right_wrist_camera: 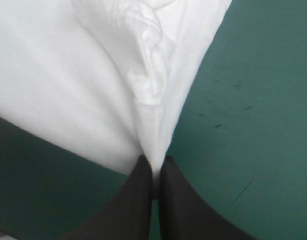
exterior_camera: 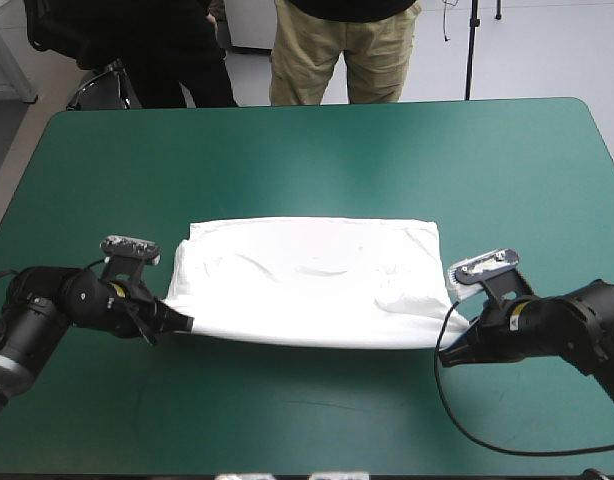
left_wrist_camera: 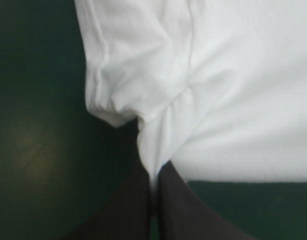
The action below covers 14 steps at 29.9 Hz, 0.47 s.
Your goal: Fold the cloth
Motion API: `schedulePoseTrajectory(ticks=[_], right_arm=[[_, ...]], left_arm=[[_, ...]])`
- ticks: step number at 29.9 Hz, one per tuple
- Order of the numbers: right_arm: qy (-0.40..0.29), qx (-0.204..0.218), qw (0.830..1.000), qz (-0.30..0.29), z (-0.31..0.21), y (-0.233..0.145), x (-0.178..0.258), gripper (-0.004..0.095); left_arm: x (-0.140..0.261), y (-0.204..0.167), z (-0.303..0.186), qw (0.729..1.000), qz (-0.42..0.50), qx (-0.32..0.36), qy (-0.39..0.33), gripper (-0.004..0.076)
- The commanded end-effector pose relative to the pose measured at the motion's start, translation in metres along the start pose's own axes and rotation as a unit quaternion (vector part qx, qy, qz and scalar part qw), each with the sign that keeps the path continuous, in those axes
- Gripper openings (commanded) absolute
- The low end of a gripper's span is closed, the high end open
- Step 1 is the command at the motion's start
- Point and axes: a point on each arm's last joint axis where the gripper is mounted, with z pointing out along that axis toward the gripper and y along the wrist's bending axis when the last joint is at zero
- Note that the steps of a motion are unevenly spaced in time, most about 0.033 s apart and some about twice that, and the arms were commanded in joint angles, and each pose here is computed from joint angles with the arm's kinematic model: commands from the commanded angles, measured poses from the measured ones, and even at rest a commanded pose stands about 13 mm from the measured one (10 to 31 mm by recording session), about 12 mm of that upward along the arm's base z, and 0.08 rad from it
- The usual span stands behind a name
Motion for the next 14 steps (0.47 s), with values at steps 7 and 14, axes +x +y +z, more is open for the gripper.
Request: schedulePoseTrajectory(ticks=[7,14], right_arm=[[-0.078,0.035,0.996,-0.010,0.007,-0.016,-0.075,-0.0018],[-0.101,-0.015,0.995,0.017,0.036,-0.055,-0.124,-0.0018]], left_arm=[[-0.081,0.008,0.000,0.998,0.001,-0.019,-0.063,-0.0017],[-0.124,0.013,0.026,0.995,-0.012,-0.020,-0.097,-0.0017]])
